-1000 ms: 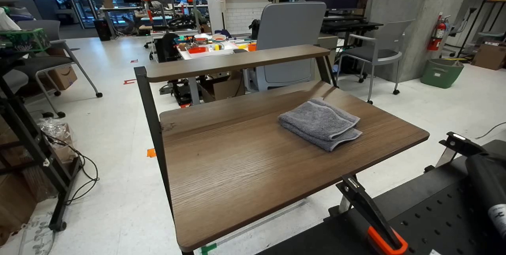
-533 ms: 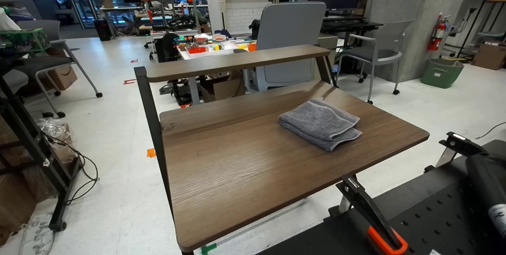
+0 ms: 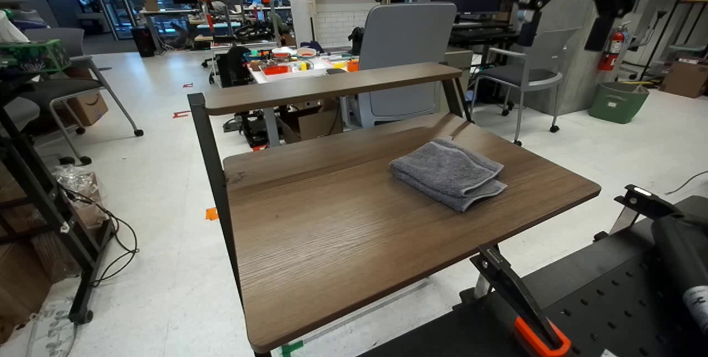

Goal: Move the grey towel to the left

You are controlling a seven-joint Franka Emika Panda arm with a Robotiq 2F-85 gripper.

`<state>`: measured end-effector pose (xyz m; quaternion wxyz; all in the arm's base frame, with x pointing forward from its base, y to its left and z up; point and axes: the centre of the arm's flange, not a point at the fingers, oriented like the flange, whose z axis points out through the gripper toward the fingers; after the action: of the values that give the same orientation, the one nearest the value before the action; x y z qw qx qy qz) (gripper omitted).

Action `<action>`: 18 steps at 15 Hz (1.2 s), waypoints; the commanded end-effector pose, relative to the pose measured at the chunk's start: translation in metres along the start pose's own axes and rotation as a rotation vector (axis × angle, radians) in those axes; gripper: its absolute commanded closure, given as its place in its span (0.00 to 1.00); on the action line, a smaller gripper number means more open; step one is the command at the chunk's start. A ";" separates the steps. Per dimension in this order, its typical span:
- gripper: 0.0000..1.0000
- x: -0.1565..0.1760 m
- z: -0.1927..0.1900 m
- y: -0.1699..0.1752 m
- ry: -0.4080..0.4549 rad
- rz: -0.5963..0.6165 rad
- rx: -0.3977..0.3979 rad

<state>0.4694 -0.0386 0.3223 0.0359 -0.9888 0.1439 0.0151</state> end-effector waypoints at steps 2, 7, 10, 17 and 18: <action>0.00 0.079 0.067 -0.008 -0.006 0.080 0.013; 0.00 0.119 0.132 -0.017 -0.026 0.127 -0.009; 0.00 0.137 0.160 -0.024 -0.035 0.146 -0.008; 0.00 0.157 0.212 -0.034 -0.067 0.171 -0.020; 0.00 0.159 0.219 -0.036 -0.067 0.174 -0.022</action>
<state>0.6092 -0.0389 0.1180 0.0237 -0.9742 0.2175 0.0558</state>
